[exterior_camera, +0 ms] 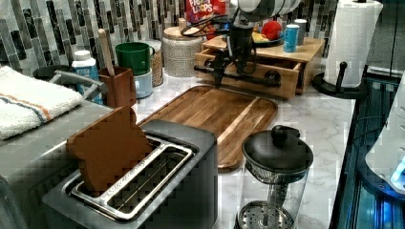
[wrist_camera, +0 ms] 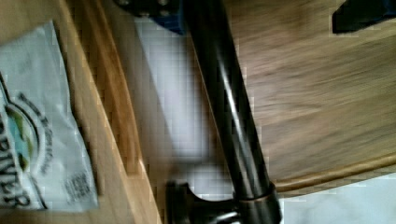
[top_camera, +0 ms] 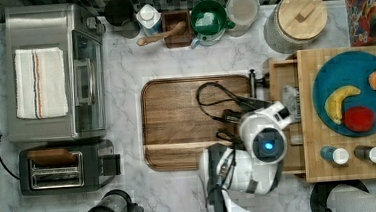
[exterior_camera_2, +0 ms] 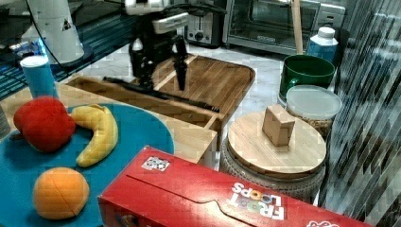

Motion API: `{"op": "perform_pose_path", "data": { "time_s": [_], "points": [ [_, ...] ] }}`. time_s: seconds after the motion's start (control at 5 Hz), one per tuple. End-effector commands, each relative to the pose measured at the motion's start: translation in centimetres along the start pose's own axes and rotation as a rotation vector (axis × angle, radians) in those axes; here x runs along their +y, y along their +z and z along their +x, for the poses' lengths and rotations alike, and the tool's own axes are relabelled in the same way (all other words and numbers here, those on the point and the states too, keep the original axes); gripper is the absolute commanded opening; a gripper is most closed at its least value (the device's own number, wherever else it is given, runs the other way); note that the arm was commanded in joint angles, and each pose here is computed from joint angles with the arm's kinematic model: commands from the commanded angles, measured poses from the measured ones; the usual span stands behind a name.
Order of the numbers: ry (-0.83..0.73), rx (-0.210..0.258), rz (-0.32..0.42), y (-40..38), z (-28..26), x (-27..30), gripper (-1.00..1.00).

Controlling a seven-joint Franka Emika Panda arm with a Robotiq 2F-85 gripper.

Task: Open the drawer.

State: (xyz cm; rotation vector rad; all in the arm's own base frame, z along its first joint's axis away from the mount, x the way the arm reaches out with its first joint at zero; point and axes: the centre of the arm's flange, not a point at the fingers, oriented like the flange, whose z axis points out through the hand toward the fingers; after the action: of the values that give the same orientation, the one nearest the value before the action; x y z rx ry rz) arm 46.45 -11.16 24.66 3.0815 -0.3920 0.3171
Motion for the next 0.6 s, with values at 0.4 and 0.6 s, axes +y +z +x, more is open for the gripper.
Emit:
{"op": "perform_pose_path", "data": {
  "time_s": [0.4, 0.6],
  "points": [
    [-0.238, -0.062, 0.147, -2.6, -1.7, -17.2, 1.00],
    [-0.185, -0.088, 0.151, -2.7, -1.2, -18.0, 1.00]
  ]
}}
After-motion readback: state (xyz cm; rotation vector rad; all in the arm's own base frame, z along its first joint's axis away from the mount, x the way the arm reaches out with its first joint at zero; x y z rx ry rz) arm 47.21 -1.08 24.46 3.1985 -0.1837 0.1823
